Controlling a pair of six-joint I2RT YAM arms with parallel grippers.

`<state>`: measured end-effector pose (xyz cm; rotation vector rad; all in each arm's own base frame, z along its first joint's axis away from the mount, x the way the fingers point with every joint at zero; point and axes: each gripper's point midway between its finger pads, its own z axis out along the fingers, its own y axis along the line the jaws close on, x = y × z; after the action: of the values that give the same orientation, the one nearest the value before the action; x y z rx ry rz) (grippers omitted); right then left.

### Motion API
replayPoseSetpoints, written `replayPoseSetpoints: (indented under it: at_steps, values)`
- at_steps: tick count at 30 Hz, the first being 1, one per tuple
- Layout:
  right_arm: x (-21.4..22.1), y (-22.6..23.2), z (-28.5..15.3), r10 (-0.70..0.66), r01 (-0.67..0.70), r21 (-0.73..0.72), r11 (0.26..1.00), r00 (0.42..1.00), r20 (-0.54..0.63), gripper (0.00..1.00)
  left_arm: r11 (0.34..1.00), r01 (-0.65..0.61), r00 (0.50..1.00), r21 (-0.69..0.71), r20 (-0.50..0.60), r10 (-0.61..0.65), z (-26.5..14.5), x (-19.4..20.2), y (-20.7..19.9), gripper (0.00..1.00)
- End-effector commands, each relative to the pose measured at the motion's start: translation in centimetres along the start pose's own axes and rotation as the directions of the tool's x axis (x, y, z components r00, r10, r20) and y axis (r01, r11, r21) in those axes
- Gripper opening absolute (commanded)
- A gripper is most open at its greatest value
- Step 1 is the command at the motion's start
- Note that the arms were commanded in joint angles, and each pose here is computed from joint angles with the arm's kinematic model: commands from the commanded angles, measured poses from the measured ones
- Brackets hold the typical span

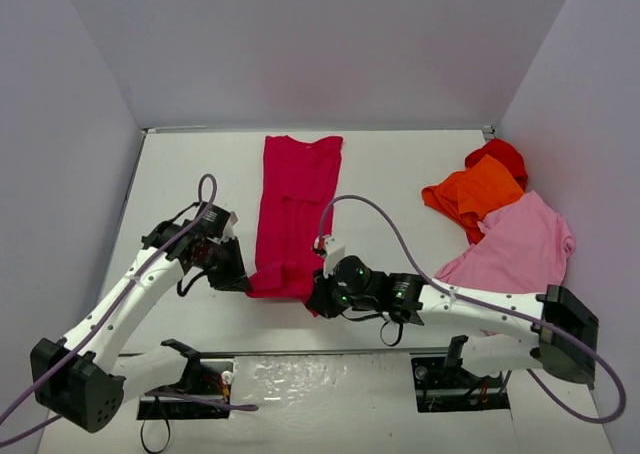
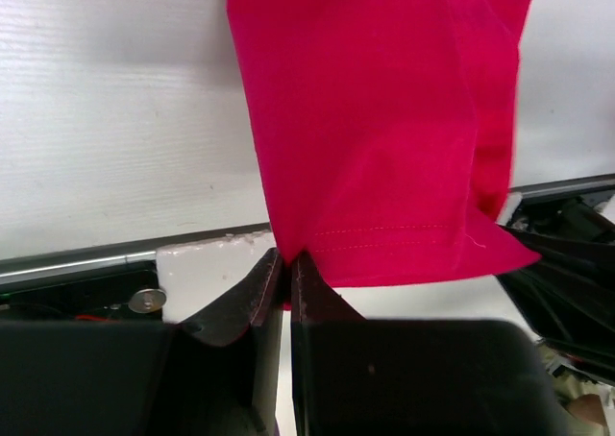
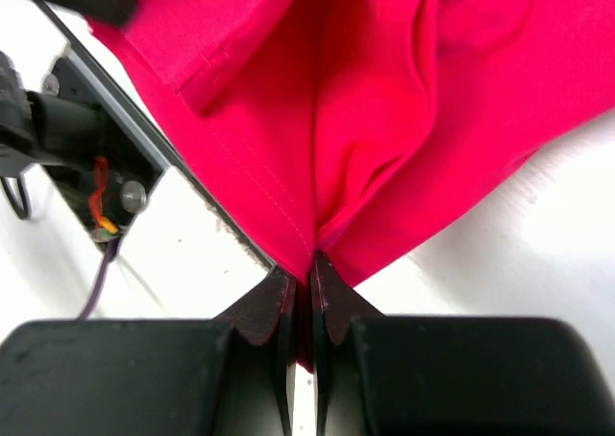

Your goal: Fold and stack the t-shirts

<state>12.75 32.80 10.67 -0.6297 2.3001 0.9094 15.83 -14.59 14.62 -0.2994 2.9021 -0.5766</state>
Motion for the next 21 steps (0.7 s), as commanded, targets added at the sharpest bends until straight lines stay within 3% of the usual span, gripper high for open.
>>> replayPoseSetpoints:
  at_steps: [1,11,21]
  values:
    - [-2.8,0.8,-4.5,-0.020,0.018,0.034,0.999,0.999,0.048,0.00,0.990,0.052,0.997,0.132,0.046,-0.058,-1.9,0.6,-1.7,0.00]
    - [-0.6,1.6,-7.1,0.025,-0.025,0.007,1.000,0.999,-0.026,0.05,0.977,0.128,0.990,0.169,0.035,-0.136,-3.7,4.7,0.0,0.00]
    - [1.8,4.4,-10.7,0.094,-0.095,-0.047,0.994,0.995,-0.025,0.04,0.974,0.142,0.985,0.176,0.068,-0.156,-7.6,7.2,1.2,0.00]
